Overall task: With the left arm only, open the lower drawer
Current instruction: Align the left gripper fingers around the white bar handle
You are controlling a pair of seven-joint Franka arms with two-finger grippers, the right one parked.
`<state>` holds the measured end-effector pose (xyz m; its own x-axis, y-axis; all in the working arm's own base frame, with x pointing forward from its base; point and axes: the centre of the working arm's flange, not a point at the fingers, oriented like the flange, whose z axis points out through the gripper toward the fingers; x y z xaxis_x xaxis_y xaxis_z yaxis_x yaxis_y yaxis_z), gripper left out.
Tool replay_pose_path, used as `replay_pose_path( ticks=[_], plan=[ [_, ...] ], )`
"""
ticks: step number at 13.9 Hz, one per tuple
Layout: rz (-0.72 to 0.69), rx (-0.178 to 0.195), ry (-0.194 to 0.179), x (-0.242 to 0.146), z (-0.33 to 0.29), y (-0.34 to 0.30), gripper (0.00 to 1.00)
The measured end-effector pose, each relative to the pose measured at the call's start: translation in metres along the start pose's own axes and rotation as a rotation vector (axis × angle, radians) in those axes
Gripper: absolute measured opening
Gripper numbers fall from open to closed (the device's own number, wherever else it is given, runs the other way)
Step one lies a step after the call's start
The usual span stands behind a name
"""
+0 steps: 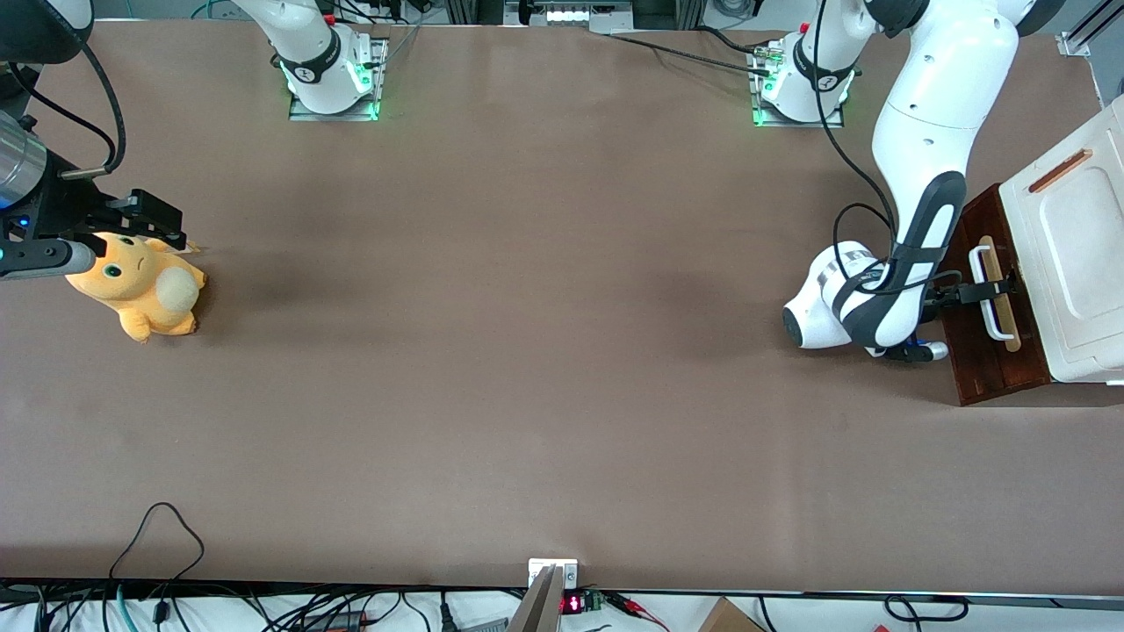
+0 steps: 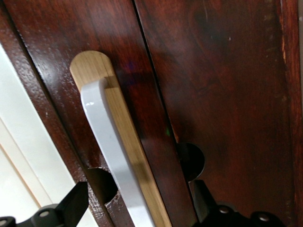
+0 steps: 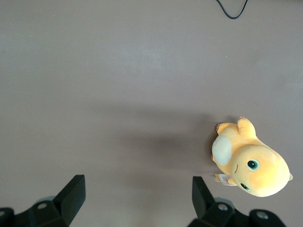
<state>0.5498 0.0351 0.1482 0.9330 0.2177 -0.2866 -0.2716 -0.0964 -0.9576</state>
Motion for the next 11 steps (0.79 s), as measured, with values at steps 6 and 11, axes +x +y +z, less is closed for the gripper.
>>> replay_pose_path(
  ticks=[6, 11],
  plan=[
    [-0.005, 0.003, -0.006, -0.0001, 0.0021, 0.0022, 0.78],
    [-0.009, 0.006, -0.016, -0.0001, 0.0064, 0.0026, 0.69]
  ],
)
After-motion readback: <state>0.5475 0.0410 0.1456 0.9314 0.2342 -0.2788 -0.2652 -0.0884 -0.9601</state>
